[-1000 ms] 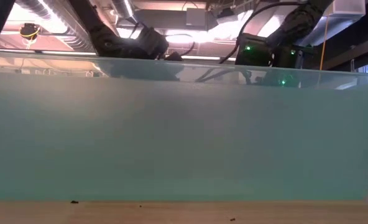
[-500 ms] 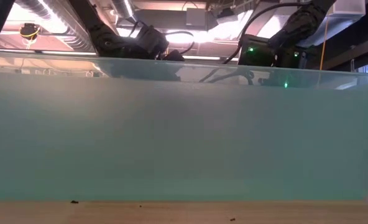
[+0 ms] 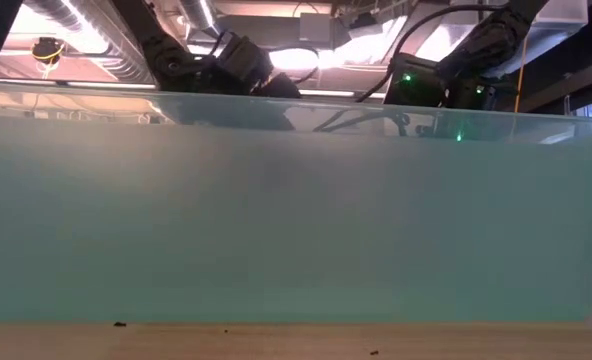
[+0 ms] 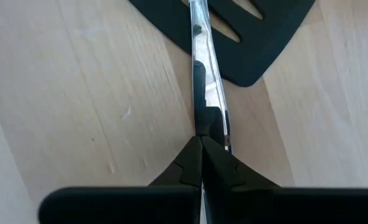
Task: Pick & Place Kitchen Items
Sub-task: Put the orange table knife into the green bin
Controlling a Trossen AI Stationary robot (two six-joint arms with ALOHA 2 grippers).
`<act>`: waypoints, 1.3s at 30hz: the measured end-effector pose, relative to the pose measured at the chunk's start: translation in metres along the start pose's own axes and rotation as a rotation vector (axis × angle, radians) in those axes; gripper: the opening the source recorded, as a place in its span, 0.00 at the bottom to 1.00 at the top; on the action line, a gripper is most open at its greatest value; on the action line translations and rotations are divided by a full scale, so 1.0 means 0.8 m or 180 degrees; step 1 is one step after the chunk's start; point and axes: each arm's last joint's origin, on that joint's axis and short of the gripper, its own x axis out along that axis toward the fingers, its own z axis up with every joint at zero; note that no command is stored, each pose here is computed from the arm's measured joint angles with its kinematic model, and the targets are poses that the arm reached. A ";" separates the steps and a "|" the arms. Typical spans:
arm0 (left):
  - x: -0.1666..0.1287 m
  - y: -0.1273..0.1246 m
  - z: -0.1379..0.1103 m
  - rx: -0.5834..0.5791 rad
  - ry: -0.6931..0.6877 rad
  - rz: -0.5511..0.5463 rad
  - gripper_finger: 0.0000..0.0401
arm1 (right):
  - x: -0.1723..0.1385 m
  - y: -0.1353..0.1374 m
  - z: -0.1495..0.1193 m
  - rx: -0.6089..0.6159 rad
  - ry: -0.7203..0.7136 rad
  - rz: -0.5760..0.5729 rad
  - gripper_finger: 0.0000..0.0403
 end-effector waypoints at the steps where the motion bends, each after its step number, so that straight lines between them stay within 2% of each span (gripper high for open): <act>1: 0.001 -0.001 0.003 0.0029 0.0016 0.0001 0.11 | 0.000 0.000 0.000 -0.0001 0.0000 0.0002 0.01; 9: 0.013 -0.004 0.033 0.0299 0.0281 0.0160 0.19 | 0.000 0.000 0.000 -0.0003 0.0008 0.0012 0.00; 18: 0.054 0.018 -0.003 -0.0047 0.0599 0.0018 0.24 | 0.001 0.001 -0.001 -0.0028 0.0015 0.0057 0.00; 26: 0.075 0.020 0.002 0.0055 0.0694 0.0285 0.35 | 0.001 0.001 0.000 -0.0042 0.0011 0.0072 0.00; 32: 0.075 0.019 0.000 0.0052 0.0776 0.0279 0.41 | 0.001 0.001 0.000 -0.0037 0.0006 0.0083 0.00; 39: 0.075 0.020 -0.001 0.0083 0.0779 0.0284 0.43 | 0.002 0.002 0.000 -0.0022 0.0009 0.0137 0.00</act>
